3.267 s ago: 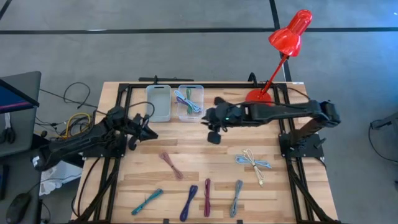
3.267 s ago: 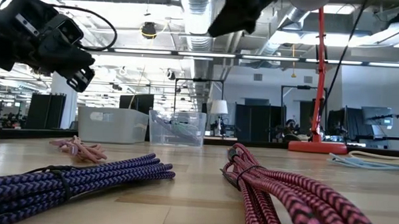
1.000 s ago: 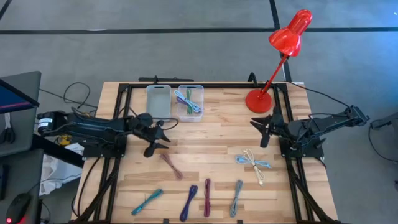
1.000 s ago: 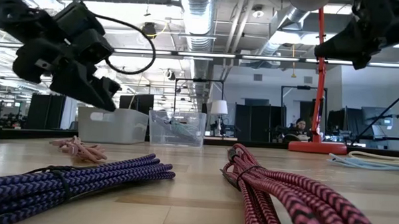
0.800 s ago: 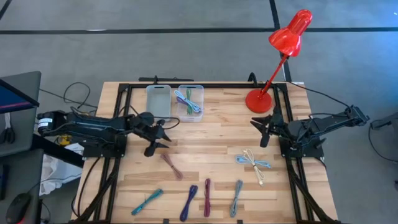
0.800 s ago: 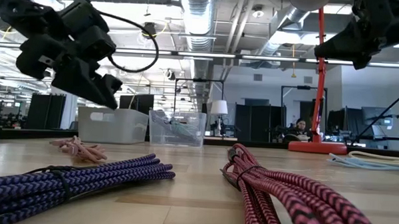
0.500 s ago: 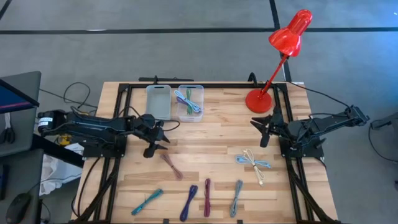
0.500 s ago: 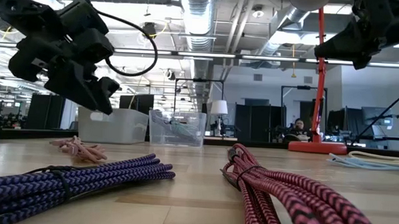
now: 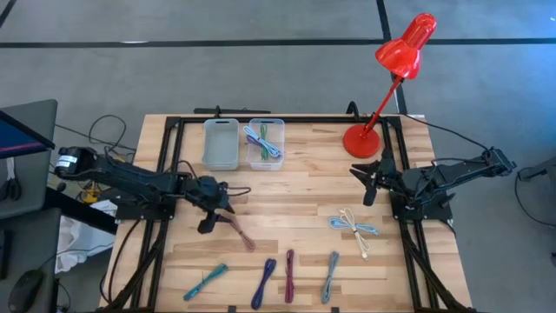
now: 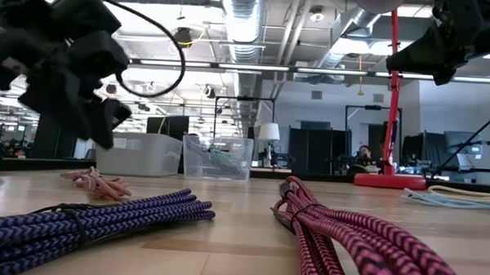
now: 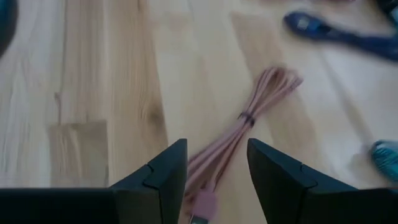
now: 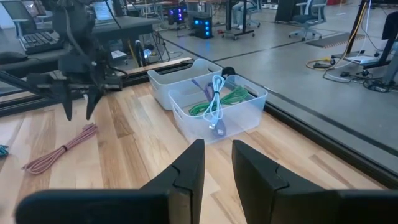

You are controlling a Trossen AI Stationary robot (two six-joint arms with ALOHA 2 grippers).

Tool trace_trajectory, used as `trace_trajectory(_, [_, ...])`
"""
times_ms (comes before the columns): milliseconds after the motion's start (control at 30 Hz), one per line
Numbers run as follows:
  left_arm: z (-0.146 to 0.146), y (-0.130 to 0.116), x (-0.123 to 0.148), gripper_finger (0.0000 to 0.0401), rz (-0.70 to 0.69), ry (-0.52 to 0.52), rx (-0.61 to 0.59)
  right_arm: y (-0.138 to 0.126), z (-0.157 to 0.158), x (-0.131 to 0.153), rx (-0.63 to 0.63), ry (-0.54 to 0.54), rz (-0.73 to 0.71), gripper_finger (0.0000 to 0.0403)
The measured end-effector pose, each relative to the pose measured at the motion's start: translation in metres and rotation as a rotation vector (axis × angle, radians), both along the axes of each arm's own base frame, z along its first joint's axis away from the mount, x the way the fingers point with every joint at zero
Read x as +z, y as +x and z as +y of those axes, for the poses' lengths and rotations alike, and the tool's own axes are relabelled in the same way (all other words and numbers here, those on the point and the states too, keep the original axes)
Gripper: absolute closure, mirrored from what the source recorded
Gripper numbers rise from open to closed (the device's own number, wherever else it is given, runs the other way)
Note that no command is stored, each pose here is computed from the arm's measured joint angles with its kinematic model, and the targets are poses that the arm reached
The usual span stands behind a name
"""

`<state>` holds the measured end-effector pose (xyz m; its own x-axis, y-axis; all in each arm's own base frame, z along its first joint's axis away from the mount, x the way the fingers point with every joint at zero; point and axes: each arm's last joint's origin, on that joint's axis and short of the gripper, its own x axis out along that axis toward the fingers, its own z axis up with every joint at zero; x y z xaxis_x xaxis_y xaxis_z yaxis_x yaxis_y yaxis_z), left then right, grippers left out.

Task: Pick & Place USB Port
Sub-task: Put the brown charge cable into the transparent bin

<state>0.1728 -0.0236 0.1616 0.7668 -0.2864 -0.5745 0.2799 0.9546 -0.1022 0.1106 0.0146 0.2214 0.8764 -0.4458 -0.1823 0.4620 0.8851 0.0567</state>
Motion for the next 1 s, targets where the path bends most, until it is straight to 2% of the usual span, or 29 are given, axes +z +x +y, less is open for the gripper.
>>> trace_trajectory(167, [-0.009, 0.005, -0.014, 0.0233, 0.079, 0.021, -0.024, 0.000, 0.000, 0.000, 0.001, 0.001, 0.000, 0.0327])
trace_trajectory(400, [-0.012, 0.017, -0.023, 0.0233, 0.055, 0.024, -0.032, 0.000, 0.000, 0.000, 0.002, 0.020, -0.010, 0.0327])
trace_trajectory(733, [-0.012, 0.026, -0.039, 0.0235, 0.107, 0.040, -0.019, 0.000, 0.001, 0.000, 0.011, 0.025, -0.012, 0.0327])
trace_trajectory(867, [-0.012, 0.025, -0.034, 0.0266, 0.076, 0.037, -0.018, 0.000, 0.001, 0.000, 0.011, 0.025, -0.012, 0.0327])
trace_trajectory(1000, [-0.013, 0.023, -0.032, 0.0340, 0.071, 0.026, -0.029, 0.000, 0.001, 0.000, 0.011, 0.025, -0.012, 0.0327])
